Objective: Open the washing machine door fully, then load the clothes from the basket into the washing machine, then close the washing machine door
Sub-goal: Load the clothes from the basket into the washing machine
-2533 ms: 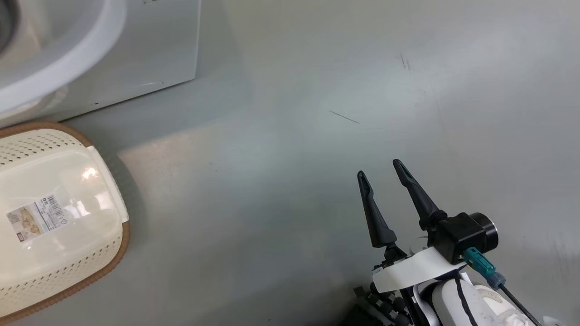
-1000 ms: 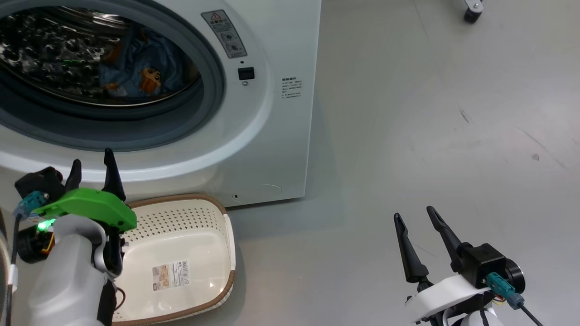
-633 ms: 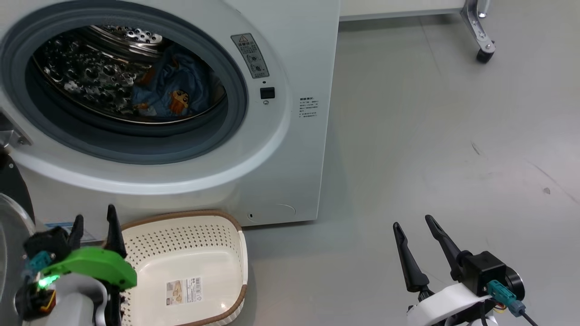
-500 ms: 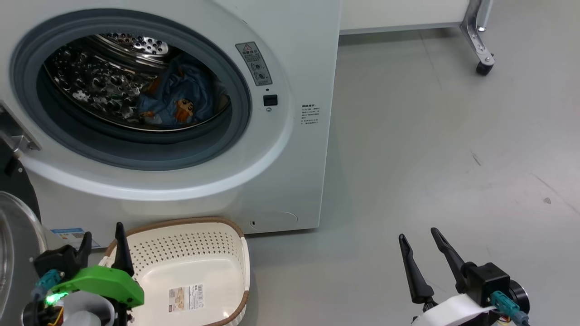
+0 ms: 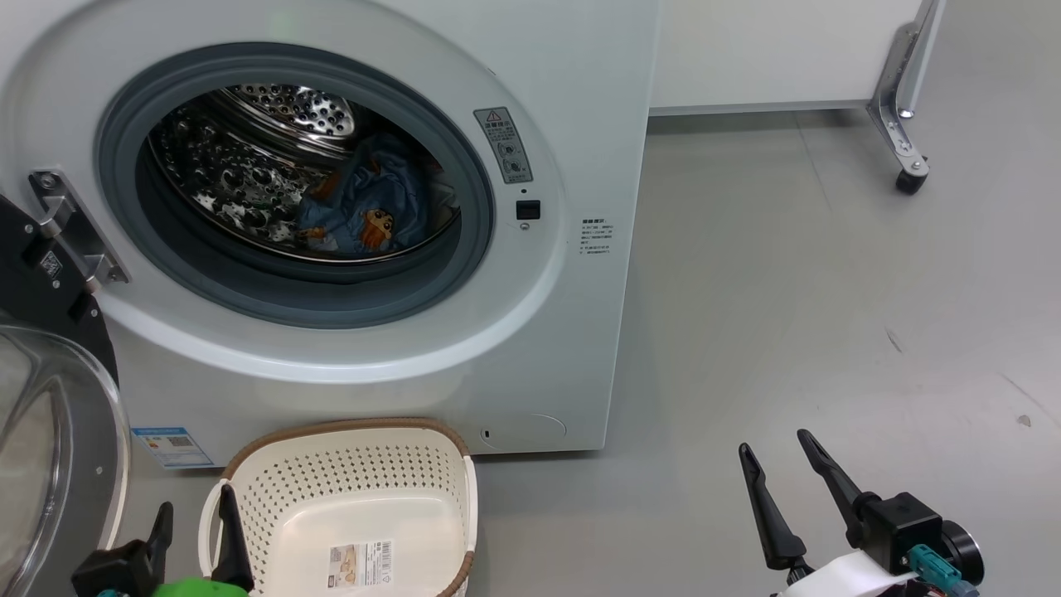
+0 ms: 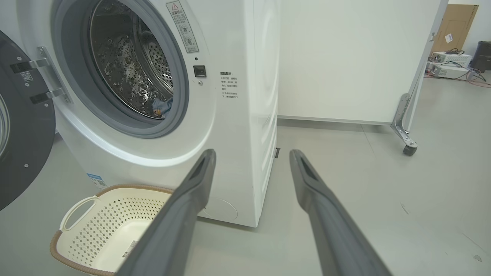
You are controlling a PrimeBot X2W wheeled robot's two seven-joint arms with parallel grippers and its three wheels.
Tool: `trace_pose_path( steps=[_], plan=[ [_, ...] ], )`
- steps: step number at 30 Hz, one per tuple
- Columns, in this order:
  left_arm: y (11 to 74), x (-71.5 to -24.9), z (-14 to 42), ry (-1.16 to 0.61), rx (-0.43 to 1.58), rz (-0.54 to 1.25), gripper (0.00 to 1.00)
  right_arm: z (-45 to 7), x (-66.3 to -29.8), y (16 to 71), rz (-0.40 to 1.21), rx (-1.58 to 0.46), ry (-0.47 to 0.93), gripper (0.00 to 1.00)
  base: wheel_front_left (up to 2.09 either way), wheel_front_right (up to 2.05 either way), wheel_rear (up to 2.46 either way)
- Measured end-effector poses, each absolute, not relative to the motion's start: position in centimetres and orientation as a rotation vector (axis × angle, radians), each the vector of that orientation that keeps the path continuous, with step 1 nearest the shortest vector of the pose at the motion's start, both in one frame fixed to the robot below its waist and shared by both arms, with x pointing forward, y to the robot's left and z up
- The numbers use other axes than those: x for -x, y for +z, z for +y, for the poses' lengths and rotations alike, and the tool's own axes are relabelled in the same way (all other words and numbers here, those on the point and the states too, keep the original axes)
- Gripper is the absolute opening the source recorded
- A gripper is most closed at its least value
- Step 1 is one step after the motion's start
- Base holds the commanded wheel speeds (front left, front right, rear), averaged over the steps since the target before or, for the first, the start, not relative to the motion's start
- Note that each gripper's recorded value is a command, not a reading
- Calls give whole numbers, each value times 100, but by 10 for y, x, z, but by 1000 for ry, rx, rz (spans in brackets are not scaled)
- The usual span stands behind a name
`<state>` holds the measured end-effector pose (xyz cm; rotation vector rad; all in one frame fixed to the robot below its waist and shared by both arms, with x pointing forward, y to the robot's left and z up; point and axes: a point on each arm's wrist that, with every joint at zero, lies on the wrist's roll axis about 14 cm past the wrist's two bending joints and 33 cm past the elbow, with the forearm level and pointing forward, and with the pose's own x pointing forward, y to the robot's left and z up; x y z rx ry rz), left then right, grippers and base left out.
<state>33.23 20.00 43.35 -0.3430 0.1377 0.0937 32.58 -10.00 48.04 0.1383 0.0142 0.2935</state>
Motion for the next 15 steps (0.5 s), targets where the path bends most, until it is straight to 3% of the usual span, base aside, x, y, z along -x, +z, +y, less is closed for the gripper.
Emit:
trace_pose_path(
  steps=[15],
  plan=[
    [451, -294, 219, 152, 319, 68, 100, -111, -326, 488, -15, -110, 282, 100, 0, 0, 0]
  ],
)
